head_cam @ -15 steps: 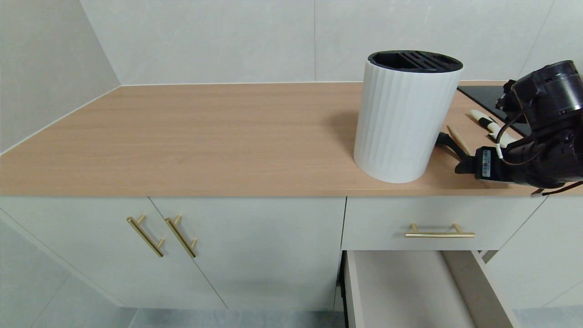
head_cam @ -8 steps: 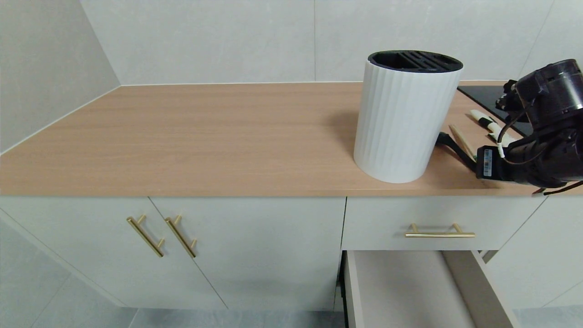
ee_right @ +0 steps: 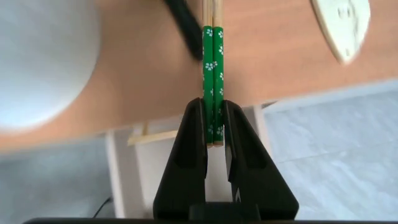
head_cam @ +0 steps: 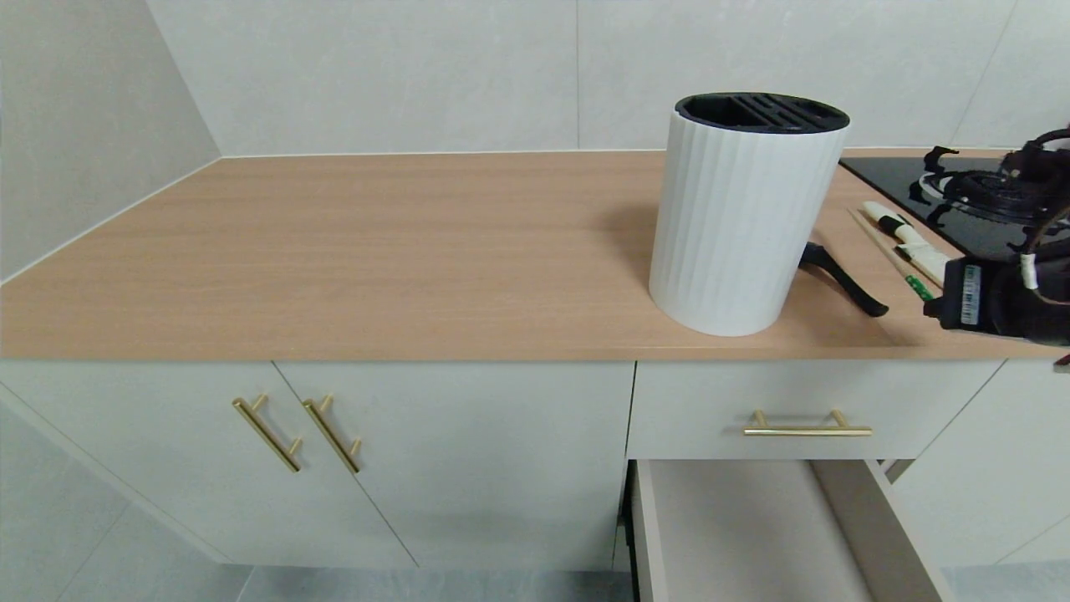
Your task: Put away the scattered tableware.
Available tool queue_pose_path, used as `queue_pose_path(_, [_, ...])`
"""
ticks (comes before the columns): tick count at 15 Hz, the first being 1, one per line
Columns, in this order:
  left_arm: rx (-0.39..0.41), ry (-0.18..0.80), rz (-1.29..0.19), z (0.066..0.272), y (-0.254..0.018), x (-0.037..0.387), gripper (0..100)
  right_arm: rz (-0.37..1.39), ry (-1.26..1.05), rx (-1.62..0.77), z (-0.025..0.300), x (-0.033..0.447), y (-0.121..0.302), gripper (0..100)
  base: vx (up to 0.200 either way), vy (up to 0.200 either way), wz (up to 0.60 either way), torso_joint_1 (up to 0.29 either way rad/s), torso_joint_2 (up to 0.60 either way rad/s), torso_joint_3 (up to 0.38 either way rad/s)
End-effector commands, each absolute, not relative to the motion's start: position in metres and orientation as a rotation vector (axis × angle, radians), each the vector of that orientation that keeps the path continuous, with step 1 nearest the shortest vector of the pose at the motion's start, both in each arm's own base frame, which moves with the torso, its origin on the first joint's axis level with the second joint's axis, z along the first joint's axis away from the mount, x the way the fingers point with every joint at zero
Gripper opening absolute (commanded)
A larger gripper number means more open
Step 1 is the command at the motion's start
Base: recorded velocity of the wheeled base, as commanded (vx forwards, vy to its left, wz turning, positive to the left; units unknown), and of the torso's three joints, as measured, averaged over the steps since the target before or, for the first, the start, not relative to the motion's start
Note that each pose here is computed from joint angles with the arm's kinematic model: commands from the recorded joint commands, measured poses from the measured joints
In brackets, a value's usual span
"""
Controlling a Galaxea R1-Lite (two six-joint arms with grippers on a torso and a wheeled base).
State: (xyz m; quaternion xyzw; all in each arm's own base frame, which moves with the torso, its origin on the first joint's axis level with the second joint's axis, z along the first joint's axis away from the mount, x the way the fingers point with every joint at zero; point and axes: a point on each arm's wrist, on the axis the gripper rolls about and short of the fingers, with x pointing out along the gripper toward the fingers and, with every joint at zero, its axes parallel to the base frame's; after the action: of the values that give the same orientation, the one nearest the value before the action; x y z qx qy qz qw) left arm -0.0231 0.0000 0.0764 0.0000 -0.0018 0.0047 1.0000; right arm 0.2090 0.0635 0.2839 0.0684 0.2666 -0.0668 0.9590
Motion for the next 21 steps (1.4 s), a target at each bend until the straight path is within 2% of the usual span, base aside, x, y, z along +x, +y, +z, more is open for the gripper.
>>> queue_pose_path(1, [0.0, -0.003, 0.011, 0.076, 0.0, -0.023, 100, -0.037, 0.471, 0.192, 0.301, 0.149, 0.046, 0, 0.0, 0.0, 0.0, 0.0, 0.0, 0.0])
queue_pose_path(5, [0.0, -0.003, 0.011, 0.076, 0.0, -0.023, 100, 0.028, 0.404, 0.231, 0.307, 0.09, 0.026, 0, 0.0, 0.0, 0.0, 0.0, 0.0, 0.0])
queue_pose_path(7, [0.0, -0.003, 0.011, 0.076, 0.0, -0.023, 100, 0.043, 0.416, 0.231, 0.307, 0.075, 0.021, 0, 0.0, 0.0, 0.0, 0.0, 0.0, 0.0])
queue_pose_path(10, [0.0, -0.003, 0.011, 0.076, 0.0, -0.023, 100, 0.045, 0.516, 0.192, 0.302, 0.063, 0.018, 0, 0.0, 0.0, 0.0, 0.0, 0.0, 0.0])
queue_pose_path(12, [0.0, -0.003, 0.011, 0.076, 0.0, -0.023, 100, 0.182, 0.62, 0.151, 0.294, 0.051, 0.017, 0, 0.0, 0.0, 0.0, 0.0, 0.0, 0.0])
queue_pose_path(16, [0.0, -0.003, 0.011, 0.076, 0.0, -0.023, 100, 0.305, 0.719, 0.148, 0.284, 0.052, 0.022, 0, 0.0, 0.0, 0.0, 0.0, 0.0, 0.0])
queue_pose_path(21, [0.0, -0.003, 0.011, 0.076, 0.0, -0.023, 100, 0.414, 0.974, 0.042, 0.26, 0.065, 0.039, 0, 0.0, 0.0, 0.0, 0.0, 0.0, 0.0])
